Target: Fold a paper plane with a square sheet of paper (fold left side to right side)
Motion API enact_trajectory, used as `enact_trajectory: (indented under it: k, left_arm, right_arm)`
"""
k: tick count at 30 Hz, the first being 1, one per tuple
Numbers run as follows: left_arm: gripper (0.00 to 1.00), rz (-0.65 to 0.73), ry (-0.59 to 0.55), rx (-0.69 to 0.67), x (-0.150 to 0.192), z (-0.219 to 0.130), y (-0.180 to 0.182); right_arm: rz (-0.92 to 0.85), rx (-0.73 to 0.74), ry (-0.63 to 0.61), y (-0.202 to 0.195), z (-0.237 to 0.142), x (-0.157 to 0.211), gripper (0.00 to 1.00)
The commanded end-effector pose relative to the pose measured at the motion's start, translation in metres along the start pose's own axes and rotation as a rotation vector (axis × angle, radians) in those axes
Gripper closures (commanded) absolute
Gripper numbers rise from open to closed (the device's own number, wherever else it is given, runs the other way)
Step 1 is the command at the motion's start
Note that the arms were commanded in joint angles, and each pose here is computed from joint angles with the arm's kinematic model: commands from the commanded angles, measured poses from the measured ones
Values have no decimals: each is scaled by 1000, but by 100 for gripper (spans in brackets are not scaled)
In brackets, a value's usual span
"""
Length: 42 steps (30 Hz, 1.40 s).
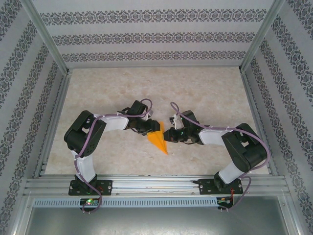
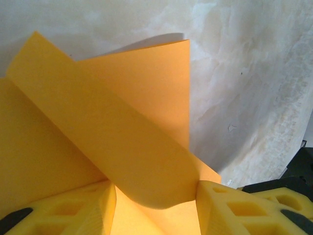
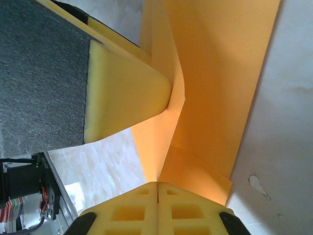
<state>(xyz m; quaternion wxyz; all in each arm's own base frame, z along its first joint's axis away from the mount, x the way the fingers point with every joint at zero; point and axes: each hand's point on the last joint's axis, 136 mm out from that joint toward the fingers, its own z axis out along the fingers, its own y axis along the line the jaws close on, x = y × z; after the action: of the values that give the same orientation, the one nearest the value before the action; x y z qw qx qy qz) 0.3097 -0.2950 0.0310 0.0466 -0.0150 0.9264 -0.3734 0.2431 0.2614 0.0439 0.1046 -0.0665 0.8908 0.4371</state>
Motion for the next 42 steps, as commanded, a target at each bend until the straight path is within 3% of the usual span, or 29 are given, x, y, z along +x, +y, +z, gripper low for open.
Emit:
enact_trajectory:
  k: [1, 5, 42]
  left_arm:
    - [52, -13, 16, -122, 9, 7, 30]
    - [52, -13, 16, -123, 10, 6, 29]
    - [52, -8, 15, -120, 8, 5, 26]
  right_arm:
    - [-24, 24, 6, -3, 4, -1, 96]
    - [-26, 66, 15, -12, 5, 0, 100]
    - [-6, 177, 68, -40, 14, 7, 100]
